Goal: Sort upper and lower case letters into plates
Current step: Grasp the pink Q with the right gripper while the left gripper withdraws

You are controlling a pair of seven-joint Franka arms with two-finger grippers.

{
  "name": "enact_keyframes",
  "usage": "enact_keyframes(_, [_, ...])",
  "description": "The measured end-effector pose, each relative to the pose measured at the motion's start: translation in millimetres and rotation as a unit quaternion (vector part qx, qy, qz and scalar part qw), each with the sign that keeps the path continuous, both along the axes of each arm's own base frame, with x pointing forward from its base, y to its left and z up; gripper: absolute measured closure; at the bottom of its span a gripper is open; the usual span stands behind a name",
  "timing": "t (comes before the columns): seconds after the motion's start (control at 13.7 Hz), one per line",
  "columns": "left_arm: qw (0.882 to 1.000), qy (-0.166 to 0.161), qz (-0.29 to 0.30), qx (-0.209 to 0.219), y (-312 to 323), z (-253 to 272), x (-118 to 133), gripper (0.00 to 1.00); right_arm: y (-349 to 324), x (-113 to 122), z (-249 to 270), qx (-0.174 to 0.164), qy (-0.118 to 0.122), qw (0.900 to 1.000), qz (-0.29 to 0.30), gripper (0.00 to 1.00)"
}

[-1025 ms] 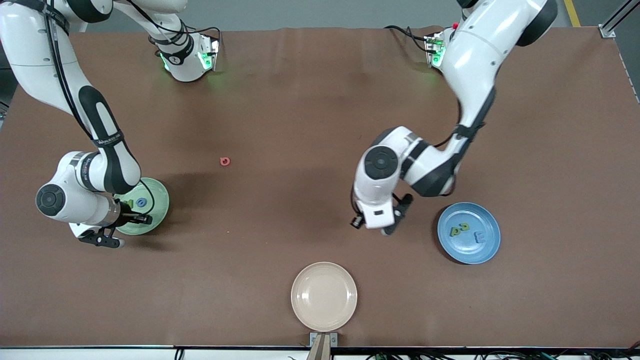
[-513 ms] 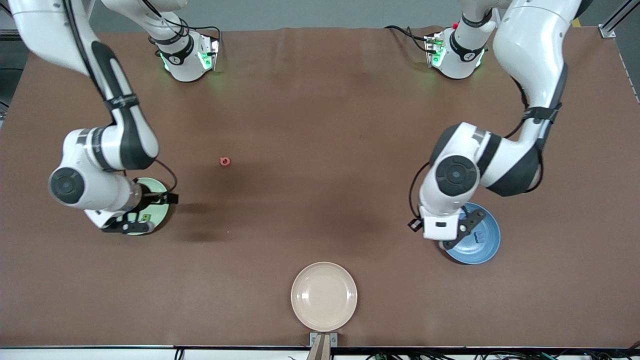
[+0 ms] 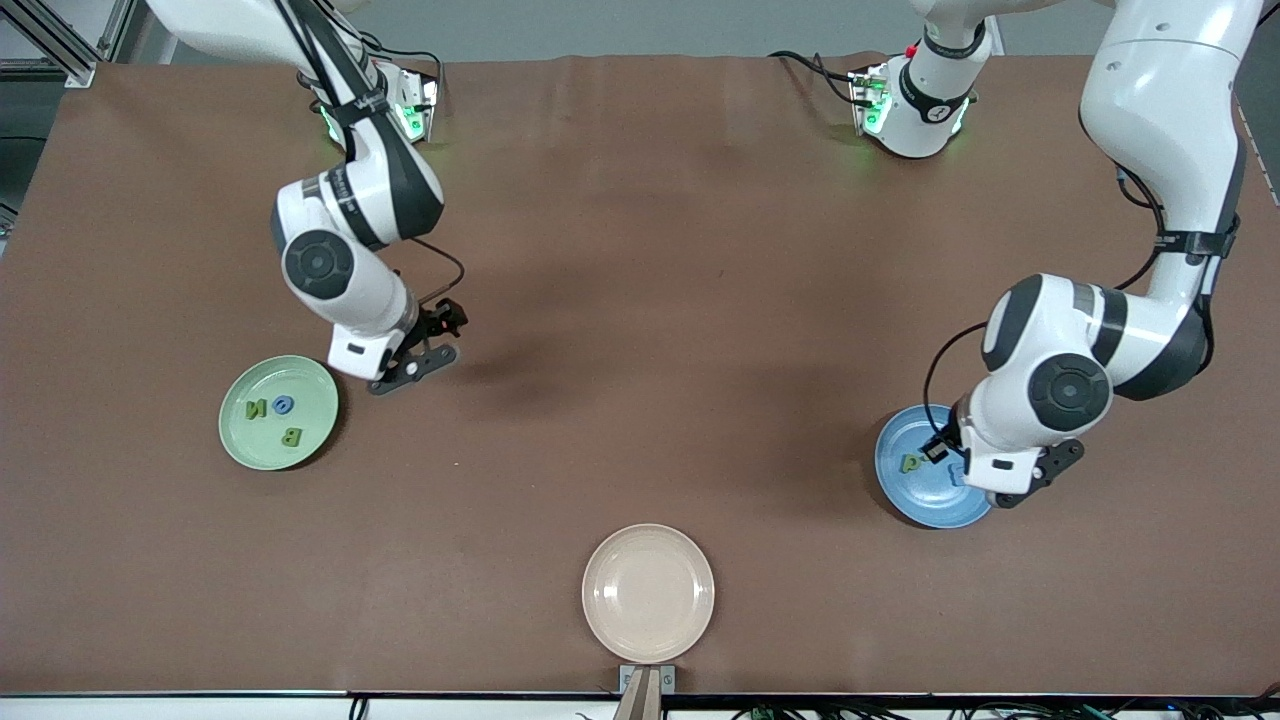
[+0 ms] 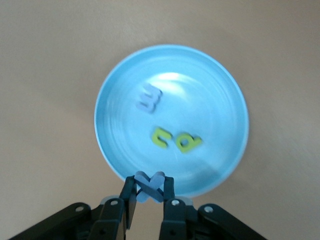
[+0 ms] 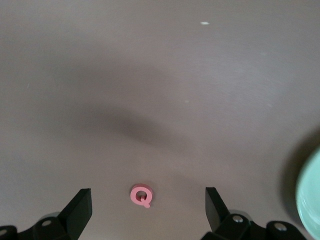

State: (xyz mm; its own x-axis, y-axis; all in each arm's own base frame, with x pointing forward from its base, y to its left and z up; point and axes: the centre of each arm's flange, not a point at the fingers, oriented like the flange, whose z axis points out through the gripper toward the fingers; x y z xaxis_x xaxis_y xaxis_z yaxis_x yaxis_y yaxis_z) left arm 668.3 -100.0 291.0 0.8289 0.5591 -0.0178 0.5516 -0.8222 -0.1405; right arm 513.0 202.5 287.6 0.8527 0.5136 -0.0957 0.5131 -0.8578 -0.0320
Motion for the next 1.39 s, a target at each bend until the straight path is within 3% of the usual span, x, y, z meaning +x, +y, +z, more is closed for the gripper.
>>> enact_keyframes(0.29, [0.999,-0.029,-0.026,0.002,7.3,-39.9,11.2,0.74,-15.5,-18.9,-39.5,0.011,-0.019,0.998,0.051,0.00])
enact_keyframes(0.51, [0.998,-0.044,-0.033,0.004,6.0,-43.6,22.9,0.48,-18.1,-28.1,-55.5,0.009,-0.012,0.998,0.057,0.00])
enact_keyframes(0.81, [0.996,-0.075,-0.041,0.003,8.1,-7.6,42.3,0.05,-21.4,-40.7,-74.5,0.009,-0.009,0.998,0.059,0.00])
enact_keyframes(0.88, [0.996,-0.075,-0.044,0.004,5.8,-3.4,42.5,0.00,-22.2,-43.1,-80.8,0.008,-0.004,0.998,0.059,0.00])
enact_keyframes(1.17, [0.997,-0.053,-0.061,0.018,2.9,20.7,42.7,0.00,-23.5,-55.5,-103.5,0.005,0.008,0.998,0.062,0.00])
enact_keyframes(1.39, [0.990,-0.052,-0.128,0.031,11.5,80.9,43.0,0.00,-22.5,-62.2,-114.9,0.005,0.012,0.998,0.065,0.00])
